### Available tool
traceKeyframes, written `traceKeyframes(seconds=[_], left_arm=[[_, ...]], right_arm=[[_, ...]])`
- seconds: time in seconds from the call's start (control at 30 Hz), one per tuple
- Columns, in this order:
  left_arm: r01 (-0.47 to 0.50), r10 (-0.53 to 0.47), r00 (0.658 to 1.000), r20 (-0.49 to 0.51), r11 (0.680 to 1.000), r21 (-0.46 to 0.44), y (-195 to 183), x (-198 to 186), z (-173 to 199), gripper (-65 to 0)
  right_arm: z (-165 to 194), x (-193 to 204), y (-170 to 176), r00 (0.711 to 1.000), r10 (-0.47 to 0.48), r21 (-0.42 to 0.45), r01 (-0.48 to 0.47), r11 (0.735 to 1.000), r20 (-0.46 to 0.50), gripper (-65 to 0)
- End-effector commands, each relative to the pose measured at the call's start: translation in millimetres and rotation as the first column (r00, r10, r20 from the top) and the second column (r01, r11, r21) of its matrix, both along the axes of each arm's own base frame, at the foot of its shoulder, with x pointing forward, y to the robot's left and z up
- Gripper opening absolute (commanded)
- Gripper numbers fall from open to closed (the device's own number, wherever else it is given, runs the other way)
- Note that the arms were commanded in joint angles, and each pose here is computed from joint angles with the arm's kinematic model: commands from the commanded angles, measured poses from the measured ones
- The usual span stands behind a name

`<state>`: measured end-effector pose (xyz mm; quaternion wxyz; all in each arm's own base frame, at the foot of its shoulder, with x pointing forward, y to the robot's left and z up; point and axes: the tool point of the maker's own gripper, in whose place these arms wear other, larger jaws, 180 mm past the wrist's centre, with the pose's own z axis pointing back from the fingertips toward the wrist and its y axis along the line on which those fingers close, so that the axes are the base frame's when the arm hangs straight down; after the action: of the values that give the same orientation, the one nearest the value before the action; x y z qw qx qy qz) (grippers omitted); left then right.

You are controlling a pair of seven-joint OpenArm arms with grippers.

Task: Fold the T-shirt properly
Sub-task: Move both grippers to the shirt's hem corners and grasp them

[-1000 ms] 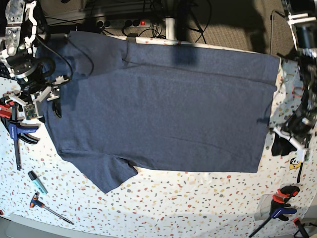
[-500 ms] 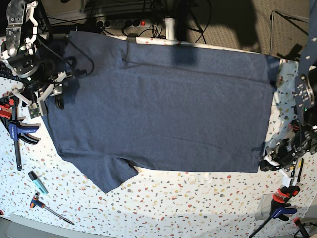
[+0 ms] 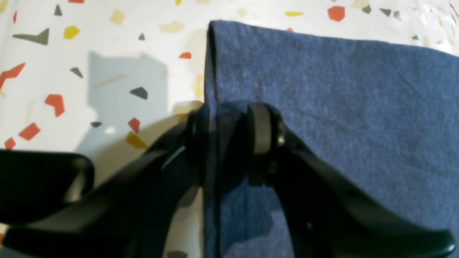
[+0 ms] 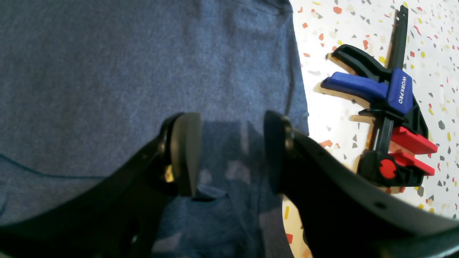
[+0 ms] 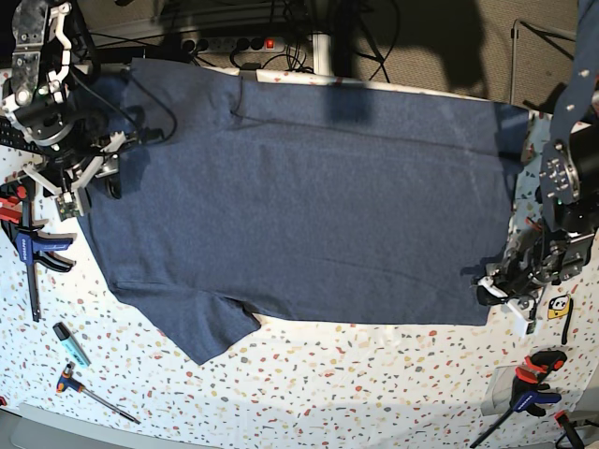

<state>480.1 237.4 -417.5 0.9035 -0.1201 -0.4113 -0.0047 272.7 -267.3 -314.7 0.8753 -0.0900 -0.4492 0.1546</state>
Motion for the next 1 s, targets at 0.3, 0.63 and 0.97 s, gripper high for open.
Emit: traceKeyframes(seconds=[0.3, 0.63, 0.97], left_arm=[[0.007, -0.007, 1.0, -0.005, 1.0, -0.007, -8, 0, -3, -51.3], [0.007, -0.008, 1.0, -0.029, 1.0, -0.015, -12, -10, -14, -65.0], [0.019, -0.02, 1.0, -0.024, 0.999, -0.045, -33, -20, -30, -65.0]], right_arm=[[15, 8, 1, 0.998, 0.022, -0.01, -0.021, 1.0, 0.055, -36.4], [45, 23, 14, 0.968, 0.078, 0.019, -0.085, 0.996, 0.239, -36.4], [50, 58, -11, 0.986, -0.02, 0.037, 0.014, 0.999, 0.168, -36.4]])
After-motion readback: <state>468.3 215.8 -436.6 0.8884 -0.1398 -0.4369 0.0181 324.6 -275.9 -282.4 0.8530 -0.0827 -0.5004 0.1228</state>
